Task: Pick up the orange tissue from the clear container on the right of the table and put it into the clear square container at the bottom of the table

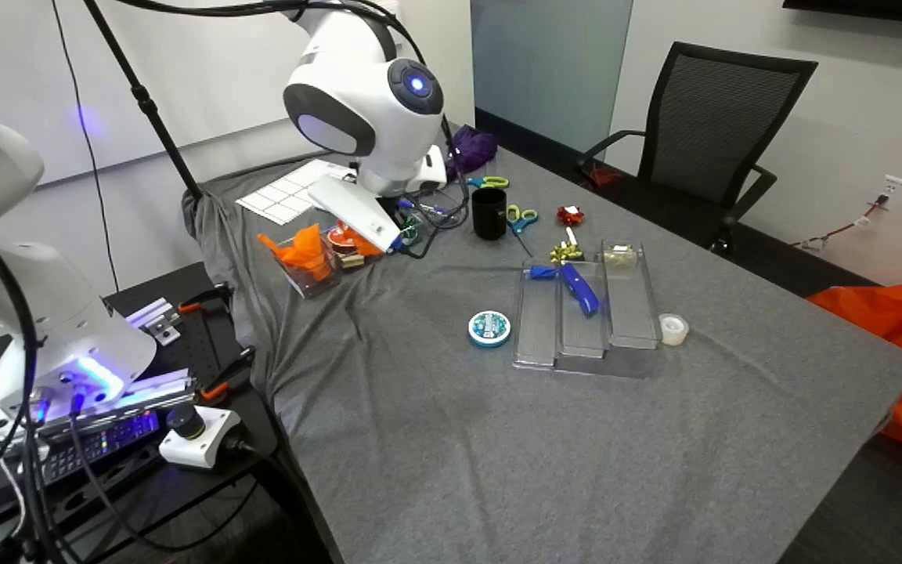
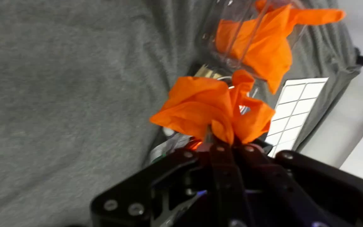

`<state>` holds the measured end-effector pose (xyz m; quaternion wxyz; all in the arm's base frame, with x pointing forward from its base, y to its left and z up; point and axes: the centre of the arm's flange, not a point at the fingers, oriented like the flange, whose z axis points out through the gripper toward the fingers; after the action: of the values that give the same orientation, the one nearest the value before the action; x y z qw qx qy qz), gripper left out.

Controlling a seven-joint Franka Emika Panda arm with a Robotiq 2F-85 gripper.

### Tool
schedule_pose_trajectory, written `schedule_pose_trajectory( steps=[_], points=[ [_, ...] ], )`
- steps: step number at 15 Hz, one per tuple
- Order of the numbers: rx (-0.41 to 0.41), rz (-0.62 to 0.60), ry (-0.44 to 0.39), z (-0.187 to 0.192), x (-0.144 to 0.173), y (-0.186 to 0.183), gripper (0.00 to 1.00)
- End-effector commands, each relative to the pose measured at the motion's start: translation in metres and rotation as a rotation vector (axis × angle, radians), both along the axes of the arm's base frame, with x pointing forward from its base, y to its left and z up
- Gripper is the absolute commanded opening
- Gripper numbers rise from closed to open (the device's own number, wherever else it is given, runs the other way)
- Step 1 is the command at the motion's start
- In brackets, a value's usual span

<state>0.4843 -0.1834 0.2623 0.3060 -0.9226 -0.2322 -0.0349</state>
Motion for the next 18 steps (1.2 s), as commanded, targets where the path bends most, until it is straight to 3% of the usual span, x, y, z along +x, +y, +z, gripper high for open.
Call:
schedule_pose_trajectory(
  steps=[1, 5, 9, 13, 18],
  points=[
    [-0.017, 0.171, 0.036, 0.010, -0.046, 0.060, 0.01],
    [-0.064, 0.262, 0.046, 0.017, -0.071, 0.106, 0.01],
    [-0.144, 0.315, 0.057, 0.011, -0.080, 0.127, 0.01],
    [-0.254, 0.307, 0.001, -0.011, -0.068, 0.129, 0.01],
    [-0.265, 0.385, -0.096, -0.041, -0.062, 0.129, 0.01]
  ],
)
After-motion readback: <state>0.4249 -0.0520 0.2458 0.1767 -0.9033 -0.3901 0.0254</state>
